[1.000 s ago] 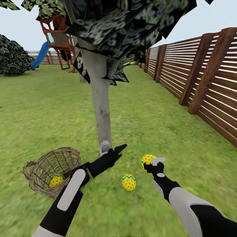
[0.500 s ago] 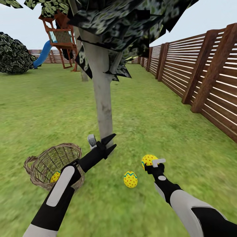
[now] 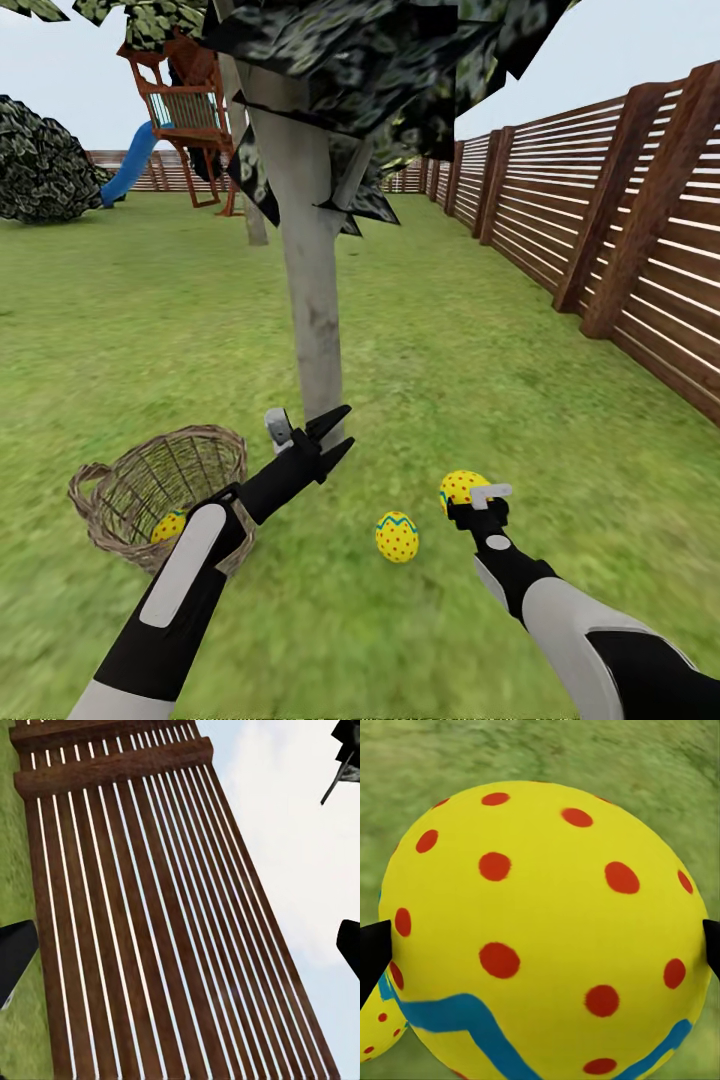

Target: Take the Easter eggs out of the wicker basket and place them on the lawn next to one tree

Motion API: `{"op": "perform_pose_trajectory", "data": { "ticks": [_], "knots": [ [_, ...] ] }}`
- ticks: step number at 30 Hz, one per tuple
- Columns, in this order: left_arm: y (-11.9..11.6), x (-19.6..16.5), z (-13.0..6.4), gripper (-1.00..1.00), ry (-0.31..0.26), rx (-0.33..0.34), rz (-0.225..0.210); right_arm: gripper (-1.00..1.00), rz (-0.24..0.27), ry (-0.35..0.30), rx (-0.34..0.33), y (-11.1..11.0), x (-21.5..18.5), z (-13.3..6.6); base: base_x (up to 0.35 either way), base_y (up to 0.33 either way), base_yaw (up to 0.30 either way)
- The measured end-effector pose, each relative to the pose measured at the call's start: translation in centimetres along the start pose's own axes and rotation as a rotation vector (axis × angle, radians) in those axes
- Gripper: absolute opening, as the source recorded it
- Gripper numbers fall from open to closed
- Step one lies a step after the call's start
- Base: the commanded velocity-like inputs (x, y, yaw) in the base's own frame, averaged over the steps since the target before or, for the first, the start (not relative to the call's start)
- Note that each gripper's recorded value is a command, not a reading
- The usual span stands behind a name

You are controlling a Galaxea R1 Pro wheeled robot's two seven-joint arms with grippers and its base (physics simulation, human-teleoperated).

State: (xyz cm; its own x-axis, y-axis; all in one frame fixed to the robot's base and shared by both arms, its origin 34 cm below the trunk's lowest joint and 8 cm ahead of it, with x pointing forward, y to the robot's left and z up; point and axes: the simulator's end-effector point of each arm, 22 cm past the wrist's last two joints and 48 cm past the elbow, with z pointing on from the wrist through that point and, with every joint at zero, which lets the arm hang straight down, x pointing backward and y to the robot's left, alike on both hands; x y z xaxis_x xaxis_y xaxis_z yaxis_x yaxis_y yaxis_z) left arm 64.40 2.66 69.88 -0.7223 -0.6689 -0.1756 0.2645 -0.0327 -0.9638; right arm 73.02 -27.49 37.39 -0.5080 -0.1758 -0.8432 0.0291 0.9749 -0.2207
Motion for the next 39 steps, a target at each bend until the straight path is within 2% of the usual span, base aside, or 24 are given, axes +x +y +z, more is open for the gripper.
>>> {"op": "perform_pose_trajectory", "data": {
  "ticks": [39],
  "knots": [
    [9.8, 0.3, -0.7, 1.00, -0.006, -0.102, -0.112, -1.00, -0.028, 0.141, -0.031, 2.3, 10.2, 2.6, 0.000, 0.000, 0.000]
  ]
}}
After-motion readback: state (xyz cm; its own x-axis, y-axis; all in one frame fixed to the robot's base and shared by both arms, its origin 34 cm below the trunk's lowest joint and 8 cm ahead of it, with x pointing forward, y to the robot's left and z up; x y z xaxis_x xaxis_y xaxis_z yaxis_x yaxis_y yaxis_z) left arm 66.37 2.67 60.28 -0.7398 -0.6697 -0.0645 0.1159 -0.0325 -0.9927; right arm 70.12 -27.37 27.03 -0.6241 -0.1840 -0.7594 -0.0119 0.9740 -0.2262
